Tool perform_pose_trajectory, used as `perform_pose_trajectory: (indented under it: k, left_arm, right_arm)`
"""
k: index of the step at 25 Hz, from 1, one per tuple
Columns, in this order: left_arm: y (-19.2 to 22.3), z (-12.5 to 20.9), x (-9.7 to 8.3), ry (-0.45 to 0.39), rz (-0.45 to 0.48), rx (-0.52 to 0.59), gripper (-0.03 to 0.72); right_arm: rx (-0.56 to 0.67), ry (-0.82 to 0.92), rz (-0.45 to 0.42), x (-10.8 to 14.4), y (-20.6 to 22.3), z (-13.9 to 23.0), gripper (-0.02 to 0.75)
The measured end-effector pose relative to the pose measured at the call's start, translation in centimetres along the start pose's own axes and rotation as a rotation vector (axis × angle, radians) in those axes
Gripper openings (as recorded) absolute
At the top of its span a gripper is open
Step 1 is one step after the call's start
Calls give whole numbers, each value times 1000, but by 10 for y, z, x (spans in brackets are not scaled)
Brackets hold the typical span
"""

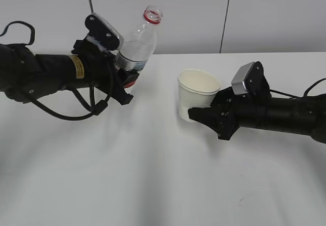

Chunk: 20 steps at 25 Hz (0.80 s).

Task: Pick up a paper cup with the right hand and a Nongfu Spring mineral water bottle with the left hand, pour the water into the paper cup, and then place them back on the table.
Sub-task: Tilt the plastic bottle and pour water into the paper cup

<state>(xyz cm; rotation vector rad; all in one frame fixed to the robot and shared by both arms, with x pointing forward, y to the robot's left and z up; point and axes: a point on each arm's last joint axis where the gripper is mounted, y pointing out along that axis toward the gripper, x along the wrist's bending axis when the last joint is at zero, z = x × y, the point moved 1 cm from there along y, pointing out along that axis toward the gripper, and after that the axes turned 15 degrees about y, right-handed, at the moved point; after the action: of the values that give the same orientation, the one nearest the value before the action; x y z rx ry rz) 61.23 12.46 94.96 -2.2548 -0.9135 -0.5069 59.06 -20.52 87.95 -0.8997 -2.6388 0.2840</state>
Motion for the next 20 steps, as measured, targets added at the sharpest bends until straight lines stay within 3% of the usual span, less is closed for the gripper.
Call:
perform_pose_trajectory:
  k: [7, 13, 20]
  left_arm:
    - [5, -10, 20, 158, -7, 76, 302]
    - [7, -18, 28, 325, 0, 152, 302]
    - [10, -34, 30, 422, -4, 149, 302]
  right_arm:
    - [93, -3, 7, -12, 8, -11, 409]
    - [98, -21, 15, -17, 11, -19, 409]
    - [117, -40, -2, -20, 14, -27, 409]
